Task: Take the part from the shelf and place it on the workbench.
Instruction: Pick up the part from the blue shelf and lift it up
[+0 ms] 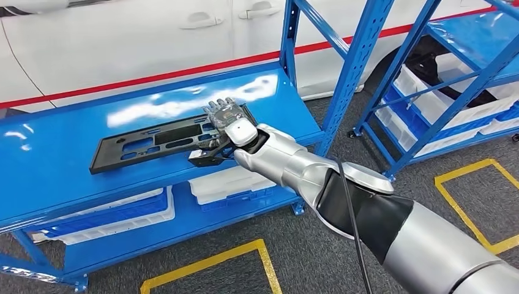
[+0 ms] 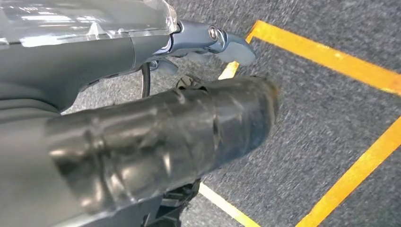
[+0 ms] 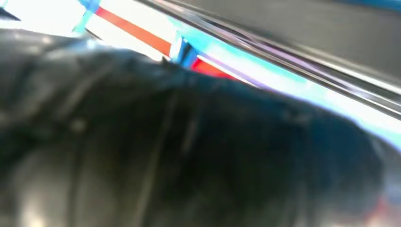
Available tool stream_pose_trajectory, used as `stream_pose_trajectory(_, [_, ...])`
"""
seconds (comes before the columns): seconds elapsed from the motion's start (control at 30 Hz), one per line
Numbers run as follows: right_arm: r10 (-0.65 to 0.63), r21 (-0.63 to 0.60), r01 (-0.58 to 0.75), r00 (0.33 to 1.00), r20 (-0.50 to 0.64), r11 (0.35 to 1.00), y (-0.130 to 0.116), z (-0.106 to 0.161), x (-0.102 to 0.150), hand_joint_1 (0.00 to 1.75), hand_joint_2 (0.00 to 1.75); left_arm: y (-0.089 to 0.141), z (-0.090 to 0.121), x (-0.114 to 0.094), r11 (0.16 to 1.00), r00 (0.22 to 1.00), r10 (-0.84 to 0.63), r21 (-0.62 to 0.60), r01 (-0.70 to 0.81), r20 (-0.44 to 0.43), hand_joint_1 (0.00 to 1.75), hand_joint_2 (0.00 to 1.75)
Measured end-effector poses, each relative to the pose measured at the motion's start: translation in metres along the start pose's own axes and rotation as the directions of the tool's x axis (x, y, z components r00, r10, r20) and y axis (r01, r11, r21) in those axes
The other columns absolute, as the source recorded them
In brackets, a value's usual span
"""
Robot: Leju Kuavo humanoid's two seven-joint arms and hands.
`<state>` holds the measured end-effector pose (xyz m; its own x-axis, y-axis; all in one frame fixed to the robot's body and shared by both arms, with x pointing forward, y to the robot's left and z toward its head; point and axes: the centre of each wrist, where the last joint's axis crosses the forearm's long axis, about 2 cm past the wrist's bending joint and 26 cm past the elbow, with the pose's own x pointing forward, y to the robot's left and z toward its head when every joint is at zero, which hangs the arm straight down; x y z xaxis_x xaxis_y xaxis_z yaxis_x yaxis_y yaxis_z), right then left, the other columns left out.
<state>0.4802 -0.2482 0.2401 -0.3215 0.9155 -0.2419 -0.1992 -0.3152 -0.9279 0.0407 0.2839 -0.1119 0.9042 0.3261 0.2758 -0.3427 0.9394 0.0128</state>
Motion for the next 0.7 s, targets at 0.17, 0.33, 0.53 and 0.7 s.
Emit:
stream_pose_trajectory(0.17, [-0.004, 0.009, 0.003, 1.0, 0.012, 1.0, 0.005, 0.0, 0.004, 0.0, 0.0, -0.001, 0.0, 0.0, 1.0, 1.0, 0.0, -0.002, 0.0, 0.001, 0.0, 0.0])
stream_pose_trajectory(0.33, [-0.007, 0.018, 0.006, 1.0, 0.019, 1.0, 0.011, 0.0, 0.006, 0.0, 0.0, 0.0, 0.0, -0.002, 1.0, 1.0, -0.001, 0.001, 0.001, -0.001, 0.0, 0.0])
stream_pose_trajectory(0.53, [-0.008, 0.017, 0.007, 1.0, 0.021, 1.0, 0.011, 0.001, 0.005, 0.0, 0.0, -0.001, 0.0, -0.001, 1.0, 1.0, -0.005, -0.001, 0.005, -0.002, 0.0, 0.0])
stream_pose_trajectory(0.7, [-0.014, 0.025, 0.013, 0.999, 0.035, 1.0, 0.014, 0.001, 0.005, 0.0, 0.0, -0.002, 0.0, 0.0, 1.0, 1.0, -0.003, -0.019, 0.003, 0.0, 0.0, 0.0])
